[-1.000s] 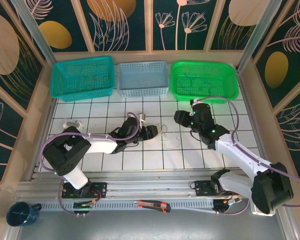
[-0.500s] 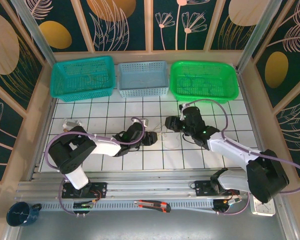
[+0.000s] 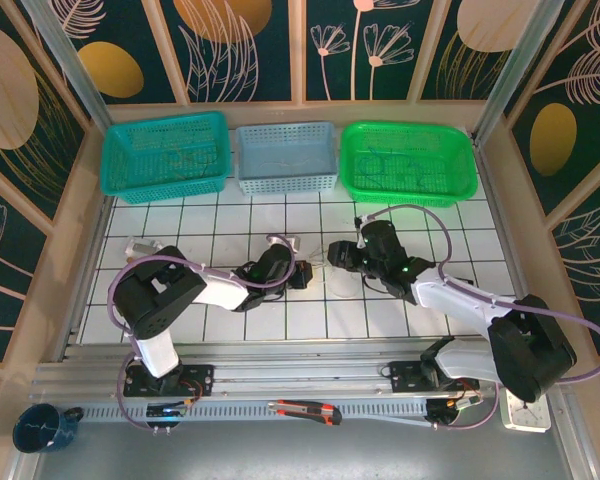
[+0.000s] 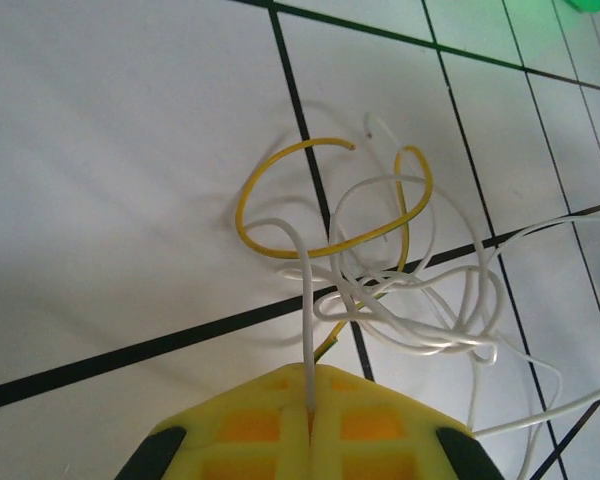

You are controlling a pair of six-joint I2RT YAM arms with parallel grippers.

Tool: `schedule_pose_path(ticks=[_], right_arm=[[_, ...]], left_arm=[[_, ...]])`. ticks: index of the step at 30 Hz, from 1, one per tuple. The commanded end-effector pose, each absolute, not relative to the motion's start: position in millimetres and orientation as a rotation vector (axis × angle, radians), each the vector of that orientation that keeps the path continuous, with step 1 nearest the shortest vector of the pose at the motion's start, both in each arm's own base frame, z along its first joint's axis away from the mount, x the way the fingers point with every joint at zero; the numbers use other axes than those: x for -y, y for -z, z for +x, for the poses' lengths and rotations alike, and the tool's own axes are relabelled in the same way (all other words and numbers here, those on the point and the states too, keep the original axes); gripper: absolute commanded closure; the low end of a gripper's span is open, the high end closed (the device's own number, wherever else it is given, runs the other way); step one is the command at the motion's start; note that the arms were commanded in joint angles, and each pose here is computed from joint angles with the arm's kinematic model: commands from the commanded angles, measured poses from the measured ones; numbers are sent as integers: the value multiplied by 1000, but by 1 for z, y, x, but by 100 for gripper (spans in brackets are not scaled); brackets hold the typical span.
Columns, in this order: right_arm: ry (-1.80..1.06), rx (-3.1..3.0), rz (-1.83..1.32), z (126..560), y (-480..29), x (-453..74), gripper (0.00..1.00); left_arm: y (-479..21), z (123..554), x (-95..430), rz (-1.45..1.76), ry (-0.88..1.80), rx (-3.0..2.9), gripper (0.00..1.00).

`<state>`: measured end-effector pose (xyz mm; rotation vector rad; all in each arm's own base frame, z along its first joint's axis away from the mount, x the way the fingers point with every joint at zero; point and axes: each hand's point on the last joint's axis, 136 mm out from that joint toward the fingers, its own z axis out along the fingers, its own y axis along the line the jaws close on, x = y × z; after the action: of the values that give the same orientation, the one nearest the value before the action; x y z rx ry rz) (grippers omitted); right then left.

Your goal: Untangle the cables

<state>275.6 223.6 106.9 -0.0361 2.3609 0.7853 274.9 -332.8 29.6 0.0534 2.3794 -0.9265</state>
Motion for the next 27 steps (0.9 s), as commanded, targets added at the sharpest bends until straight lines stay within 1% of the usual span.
schedule_pose_path(ticks=[1,2,3,5,12,19,27], right_arm=[[-773,-2371,-50,272,-100,-222,48],[-777,-2375,-55,272,-98,-222,48],[-785,-2376,-61,272,-97,-224,48],[-791,-2378,-66,273,-97,-226,48],[-886,-2330,-58,288,-115,-238,48],[-966,-2271,-123,291,-132,-251,48],[-1042,-2136,-329,271,-162,-258,51]], left_arm=[[-58,283,337,67,955,-2290,100],[-58,282,335,66,946,-2289,100],[-74,283,334,62,964,-2248,100],[-88,284,330,65,966,-2207,100],[-131,285,321,96,977,-2059,100],[-145,288,322,94,966,-2049,100],[-162,292,329,99,990,-2049,100]])
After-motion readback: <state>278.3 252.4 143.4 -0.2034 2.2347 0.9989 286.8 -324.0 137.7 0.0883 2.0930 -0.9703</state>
